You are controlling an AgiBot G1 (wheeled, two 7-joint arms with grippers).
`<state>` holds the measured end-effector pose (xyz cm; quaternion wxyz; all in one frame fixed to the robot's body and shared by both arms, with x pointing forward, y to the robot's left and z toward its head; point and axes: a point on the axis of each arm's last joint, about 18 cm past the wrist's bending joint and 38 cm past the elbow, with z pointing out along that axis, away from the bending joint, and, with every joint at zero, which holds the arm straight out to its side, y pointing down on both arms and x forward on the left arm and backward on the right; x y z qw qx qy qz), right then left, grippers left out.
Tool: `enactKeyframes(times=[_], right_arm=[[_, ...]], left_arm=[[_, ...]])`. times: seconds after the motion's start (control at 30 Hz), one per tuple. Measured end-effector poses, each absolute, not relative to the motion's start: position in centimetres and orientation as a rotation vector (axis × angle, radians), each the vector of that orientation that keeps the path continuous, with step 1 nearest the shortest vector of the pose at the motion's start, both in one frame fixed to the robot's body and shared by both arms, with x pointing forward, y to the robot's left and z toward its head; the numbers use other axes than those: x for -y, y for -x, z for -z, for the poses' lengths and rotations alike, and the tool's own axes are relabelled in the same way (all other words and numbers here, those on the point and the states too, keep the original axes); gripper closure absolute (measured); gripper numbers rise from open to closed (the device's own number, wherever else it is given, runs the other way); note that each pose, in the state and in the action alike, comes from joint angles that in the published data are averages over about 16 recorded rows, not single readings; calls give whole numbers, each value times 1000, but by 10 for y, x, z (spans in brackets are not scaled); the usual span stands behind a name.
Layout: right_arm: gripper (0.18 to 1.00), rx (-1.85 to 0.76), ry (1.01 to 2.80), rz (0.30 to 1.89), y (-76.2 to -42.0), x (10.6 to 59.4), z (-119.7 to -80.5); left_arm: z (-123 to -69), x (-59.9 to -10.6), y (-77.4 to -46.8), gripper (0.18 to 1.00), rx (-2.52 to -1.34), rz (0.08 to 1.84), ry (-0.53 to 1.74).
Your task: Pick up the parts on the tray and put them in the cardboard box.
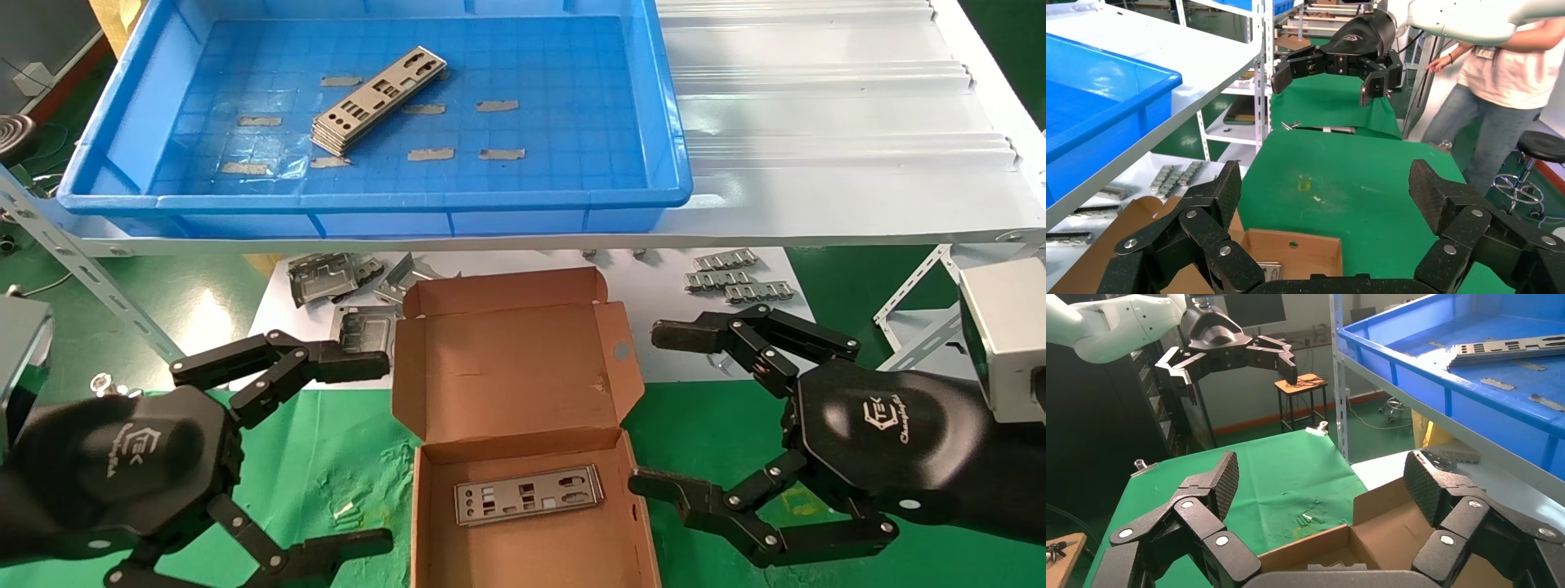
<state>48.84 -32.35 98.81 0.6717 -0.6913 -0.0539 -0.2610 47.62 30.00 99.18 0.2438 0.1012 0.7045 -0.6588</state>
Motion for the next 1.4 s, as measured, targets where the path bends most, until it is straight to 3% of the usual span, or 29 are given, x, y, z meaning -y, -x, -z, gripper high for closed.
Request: enactKeyframes(times=[1.4], right_arm=[[178,122,1557,588,-488,324,-988]], left_arm=[[-992,-300,-476,184,-1924,1799,-277]])
